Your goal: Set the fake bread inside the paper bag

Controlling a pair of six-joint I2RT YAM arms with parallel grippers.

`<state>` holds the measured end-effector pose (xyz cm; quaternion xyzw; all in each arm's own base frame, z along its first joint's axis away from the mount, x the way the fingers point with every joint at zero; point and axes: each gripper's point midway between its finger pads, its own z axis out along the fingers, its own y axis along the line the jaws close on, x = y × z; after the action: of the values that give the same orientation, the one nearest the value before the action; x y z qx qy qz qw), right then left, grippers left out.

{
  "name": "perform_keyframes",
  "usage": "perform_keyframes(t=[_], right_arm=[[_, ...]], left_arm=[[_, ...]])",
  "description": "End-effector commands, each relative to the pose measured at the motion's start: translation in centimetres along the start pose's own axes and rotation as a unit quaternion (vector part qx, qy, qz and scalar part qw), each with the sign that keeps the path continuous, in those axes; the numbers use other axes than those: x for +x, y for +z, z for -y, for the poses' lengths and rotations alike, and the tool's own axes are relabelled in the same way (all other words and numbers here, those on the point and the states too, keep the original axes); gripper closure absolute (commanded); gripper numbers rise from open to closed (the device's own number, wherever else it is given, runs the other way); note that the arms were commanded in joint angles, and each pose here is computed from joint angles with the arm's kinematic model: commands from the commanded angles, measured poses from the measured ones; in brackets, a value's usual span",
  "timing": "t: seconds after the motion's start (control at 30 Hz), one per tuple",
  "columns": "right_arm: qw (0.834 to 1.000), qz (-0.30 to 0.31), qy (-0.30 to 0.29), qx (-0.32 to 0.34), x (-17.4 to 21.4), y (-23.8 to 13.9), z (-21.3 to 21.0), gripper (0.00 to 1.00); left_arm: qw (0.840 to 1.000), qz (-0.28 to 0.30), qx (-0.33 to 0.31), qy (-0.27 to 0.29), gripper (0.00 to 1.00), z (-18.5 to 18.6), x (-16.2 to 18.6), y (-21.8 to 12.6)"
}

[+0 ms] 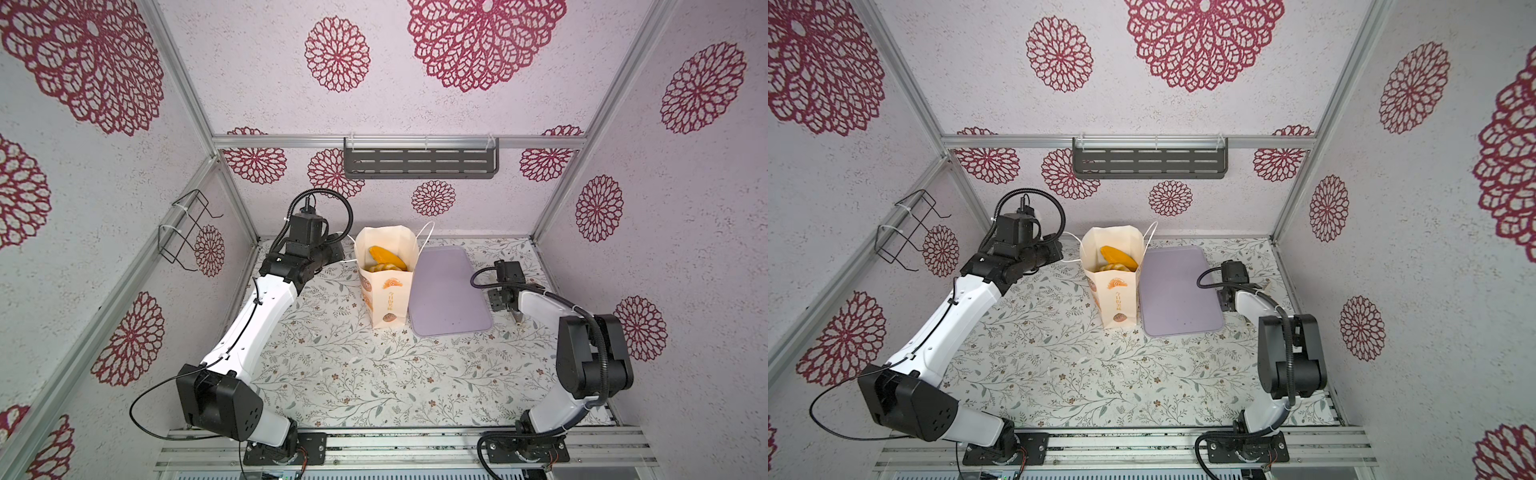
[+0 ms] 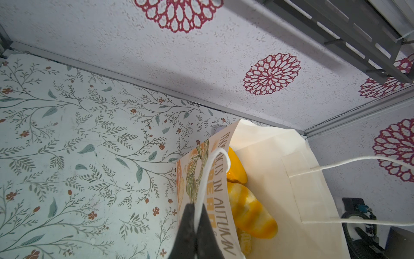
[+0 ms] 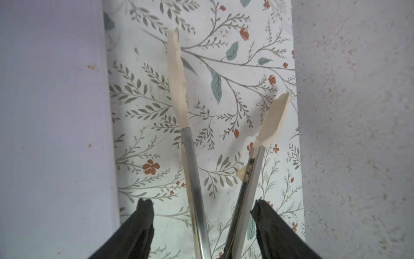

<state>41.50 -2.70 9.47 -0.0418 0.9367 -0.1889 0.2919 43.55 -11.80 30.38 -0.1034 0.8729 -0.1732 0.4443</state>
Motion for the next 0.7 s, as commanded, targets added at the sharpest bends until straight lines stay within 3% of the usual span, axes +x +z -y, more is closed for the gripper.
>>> perform_keyframes(t=[0.0,0.13,0.17,0.33,0.37,0.4,0.5,0.67], right_arm=[[0.998,0.028,0.046,-0.026,-1.8,-2.4,0.3,0.24],[0.995,0.047,0.073,-0.049,-2.3,-4.4,0.3,0.20],[0.994,0.054,0.078,-0.058,-2.5,-5.0,0.2,0.15],[0.987,0.086,0.106,-0.084,-2.7,-7.6,0.3,0.11],[0.986,0.093,0.111,-0.089,-2.7,-8.1,0.4,0.02],[0.984,0.098,0.115,-0.092,-2.7,-8.5,0.4,0.01],[0.980,0.113,0.129,-0.102,-2.3,-9.8,0.6,0.01],[0.973,0.139,0.152,-0.108,-1.4,-11.3,0.9,0.01]], left_arm=[[1.000,0.014,0.004,0.004,1.00,0.2,-0.8,-0.7],[1.000,0.016,0.004,0.001,0.98,0.2,-0.9,-0.9],[1.000,0.017,0.003,0.000,0.96,0.2,-0.9,-0.9],[1.000,0.028,-0.006,0.002,0.83,-0.1,-1.4,-1.5],[1.000,0.030,-0.008,0.002,0.80,-0.2,-1.5,-1.6],[0.999,0.033,-0.008,0.002,0.77,-0.1,-1.6,-1.7],[0.999,0.040,-0.011,0.003,0.64,-0.2,-2.0,-2.1],[0.998,0.056,-0.021,-0.002,0.32,-0.4,-2.7,-2.8]])
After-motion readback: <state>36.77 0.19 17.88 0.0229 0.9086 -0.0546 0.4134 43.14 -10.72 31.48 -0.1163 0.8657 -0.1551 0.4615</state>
